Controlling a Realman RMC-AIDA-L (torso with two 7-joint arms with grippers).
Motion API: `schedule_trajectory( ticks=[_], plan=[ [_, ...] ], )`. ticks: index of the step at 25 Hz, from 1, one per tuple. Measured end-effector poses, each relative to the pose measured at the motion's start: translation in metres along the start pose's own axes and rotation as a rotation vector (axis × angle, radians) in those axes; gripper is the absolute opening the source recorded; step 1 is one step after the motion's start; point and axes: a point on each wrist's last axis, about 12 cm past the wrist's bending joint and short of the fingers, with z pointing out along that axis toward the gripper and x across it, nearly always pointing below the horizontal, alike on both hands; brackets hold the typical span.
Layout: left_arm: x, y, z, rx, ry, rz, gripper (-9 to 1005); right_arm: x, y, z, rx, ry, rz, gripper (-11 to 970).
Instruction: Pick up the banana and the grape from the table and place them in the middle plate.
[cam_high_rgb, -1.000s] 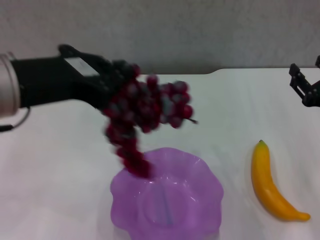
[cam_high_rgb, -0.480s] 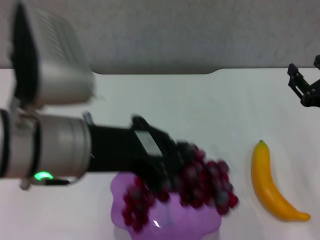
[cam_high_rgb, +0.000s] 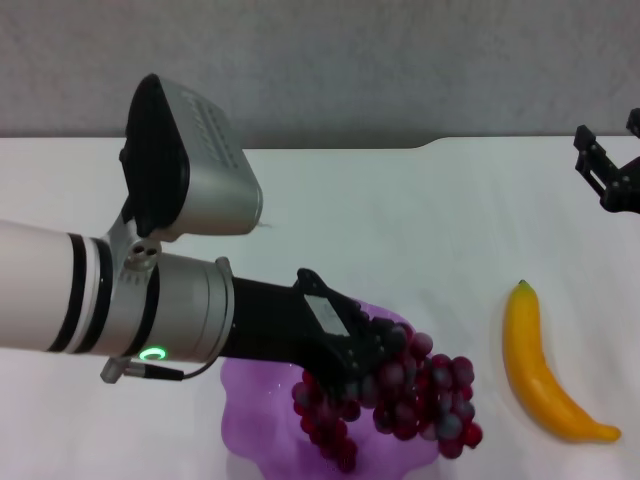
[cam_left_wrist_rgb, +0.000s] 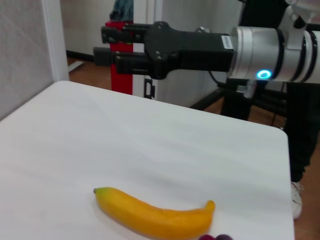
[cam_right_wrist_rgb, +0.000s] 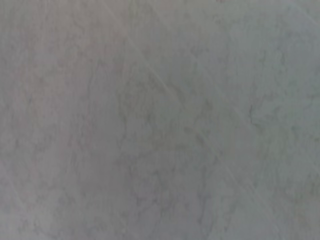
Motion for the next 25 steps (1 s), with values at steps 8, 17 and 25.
schedule_trajectory(
  ticks=[8,17,25],
  plan=[
    [0.008,0.011,0.003,-0.04,0.001,-0.01,76,0.0,0.0,0.0,0.0,0.0,0.0,613],
    [0.051,0.046,0.024,-0.158,0.031,-0.017,77,0.001,0.0,0.0,0.001,0.002,0.0,613],
    [0.081,0.055,0.03,-0.197,-0.018,0.029,74,-0.001,0.0,0.002,-0.003,-0.002,-0.001,612]
  ],
)
